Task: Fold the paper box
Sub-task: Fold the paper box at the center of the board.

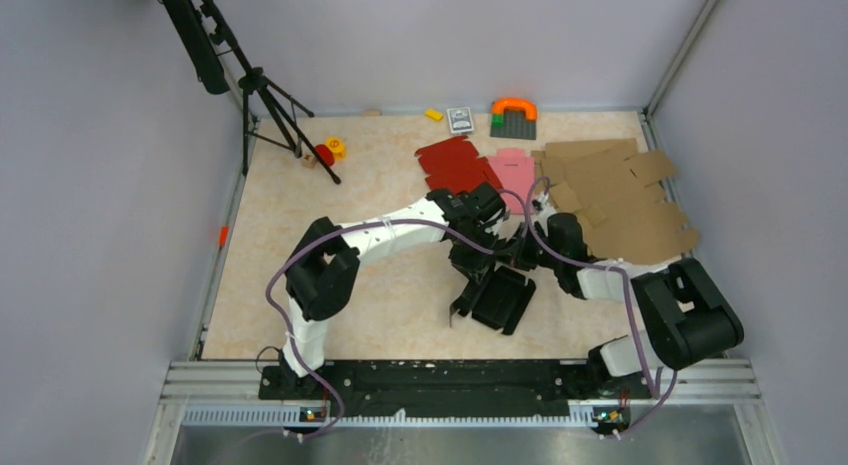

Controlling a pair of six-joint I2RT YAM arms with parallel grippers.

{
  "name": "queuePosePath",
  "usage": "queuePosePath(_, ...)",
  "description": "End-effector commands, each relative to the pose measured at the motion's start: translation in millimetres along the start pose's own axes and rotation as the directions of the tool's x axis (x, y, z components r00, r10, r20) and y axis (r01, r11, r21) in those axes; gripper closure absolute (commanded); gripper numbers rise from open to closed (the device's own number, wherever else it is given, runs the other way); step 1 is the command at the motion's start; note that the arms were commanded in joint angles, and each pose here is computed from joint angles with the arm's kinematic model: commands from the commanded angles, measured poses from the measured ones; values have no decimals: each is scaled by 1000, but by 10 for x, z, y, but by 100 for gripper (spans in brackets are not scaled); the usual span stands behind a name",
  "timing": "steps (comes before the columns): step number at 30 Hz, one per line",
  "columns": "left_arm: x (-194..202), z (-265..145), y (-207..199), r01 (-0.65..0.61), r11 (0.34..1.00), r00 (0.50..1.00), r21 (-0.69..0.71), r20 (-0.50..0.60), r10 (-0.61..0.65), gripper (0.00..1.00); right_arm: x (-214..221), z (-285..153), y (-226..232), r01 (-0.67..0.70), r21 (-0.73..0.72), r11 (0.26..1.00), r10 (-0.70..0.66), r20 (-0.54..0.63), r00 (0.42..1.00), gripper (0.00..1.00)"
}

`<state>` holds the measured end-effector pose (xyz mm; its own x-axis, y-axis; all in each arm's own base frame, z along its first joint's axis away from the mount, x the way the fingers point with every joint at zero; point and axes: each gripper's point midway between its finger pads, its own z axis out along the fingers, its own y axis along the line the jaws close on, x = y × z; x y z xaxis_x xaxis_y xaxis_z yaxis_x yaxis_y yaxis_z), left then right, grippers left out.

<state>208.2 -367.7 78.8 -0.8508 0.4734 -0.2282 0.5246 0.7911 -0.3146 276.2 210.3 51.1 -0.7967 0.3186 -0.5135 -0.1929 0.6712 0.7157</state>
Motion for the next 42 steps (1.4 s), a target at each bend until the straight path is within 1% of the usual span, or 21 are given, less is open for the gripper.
queuePosePath(1, -162, 45, -13, -21, 1000, 998, -20, 53, 22, 85, -220, -58, 134, 93, 5, 996, -93, 40, 995, 100)
queuePosePath(3, -153, 29, 3, -23, 999, 998, -29, 53, 24, 85, -328, -91, 56, 145, 72, 987, -149, 63, 987, 100)
queuePosePath(6, -150, 17, 14, -24, 999, 998, -35, 54, 26, 85, -445, -137, -54, 221, 162, 962, -235, 67, 970, 100)
queuePosePath(9, -156, 8, 3, -25, 999, 998, -31, 56, 26, 85, -483, -148, -109, 290, 197, 936, -304, 42, 952, 100)
queuePosePath(14, -175, 2, -7, -28, 999, 998, -29, 59, 30, 85, -453, -127, -260, 366, 236, 900, -373, -14, 928, 100)
queuePosePath(22, -180, 6, -5, -29, 999, 998, -30, 56, 30, 85, -297, 51, -221, 399, 159, 903, -391, -78, 917, 100)
queuePosePath(25, -173, 26, -6, -29, 999, 998, -28, 52, 31, 85, -295, 90, -102, 398, 121, 909, -393, -64, 917, 100)
queuePosePath(30, -179, 42, -9, -27, 999, 998, -27, 51, 28, 85, -253, 61, 161, 357, -2, 934, -357, -12, 934, 100)
queuePosePath(34, -181, 53, -13, -28, 999, 998, -28, 51, 29, 85, -109, 34, 243, 294, -74, 953, -297, -28, 955, 100)
queuePosePath(37, -178, 61, -13, -27, 999, 998, -29, 49, 28, 85, -28, 24, 208, 272, -74, 959, -276, -43, 960, 100)
queuePosePath(42, -183, 61, -10, -27, 999, 998, -32, 51, 29, 85, 33, 34, 142, 286, -49, 957, -289, -65, 955, 100)
